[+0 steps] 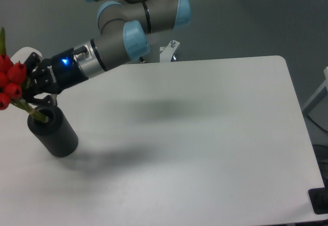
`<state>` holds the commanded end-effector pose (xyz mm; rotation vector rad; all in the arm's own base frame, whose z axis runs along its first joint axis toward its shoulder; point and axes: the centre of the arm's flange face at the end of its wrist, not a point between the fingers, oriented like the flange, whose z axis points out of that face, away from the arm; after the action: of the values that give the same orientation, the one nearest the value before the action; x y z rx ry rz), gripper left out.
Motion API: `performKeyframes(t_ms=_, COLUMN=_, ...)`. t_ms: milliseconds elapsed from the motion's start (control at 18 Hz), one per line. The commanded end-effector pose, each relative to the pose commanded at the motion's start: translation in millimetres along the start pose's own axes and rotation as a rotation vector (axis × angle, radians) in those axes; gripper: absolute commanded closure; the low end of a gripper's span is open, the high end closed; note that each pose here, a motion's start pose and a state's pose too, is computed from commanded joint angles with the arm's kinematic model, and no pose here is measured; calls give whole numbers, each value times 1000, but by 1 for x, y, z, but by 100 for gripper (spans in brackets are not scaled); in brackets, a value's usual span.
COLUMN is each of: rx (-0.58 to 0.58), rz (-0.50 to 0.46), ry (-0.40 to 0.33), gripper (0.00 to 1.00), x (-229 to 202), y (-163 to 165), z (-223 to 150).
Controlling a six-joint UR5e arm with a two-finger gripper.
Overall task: Insert the flowers into the vase
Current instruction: 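Lower the tulip stems down into the black vase opening, then push the tulips further down into the vase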
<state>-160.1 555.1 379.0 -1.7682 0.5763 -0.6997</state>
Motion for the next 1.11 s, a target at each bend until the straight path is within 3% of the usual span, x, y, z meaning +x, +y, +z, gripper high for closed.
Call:
performKeyframes(t_ms=333, rx=-13, rz=65, ry=-4, gripper=77, x=-11, y=52, z=-2)
performKeyframes(t_ms=778, rx=-18, rz=42, ry=0, gripper=71, x=-7, y=81, z=-1)
performKeyframes(t_ms=833, rx=-18, rz=38, ry=1, gripper=63, x=-6, y=82, z=-1)
performKeyframes(t_ms=889, rx=-18, rz=34, ry=2, gripper=49, x=-5, y=84, z=-1)
performKeyframes(t_ms=1056, rx=-20, rz=19, ry=6, gripper=0, x=-3, y=92, z=1)
performKeyframes(t_ms=1111, rx=-20, rz=14, ry=8, gripper=0, x=-1, y=95, z=1)
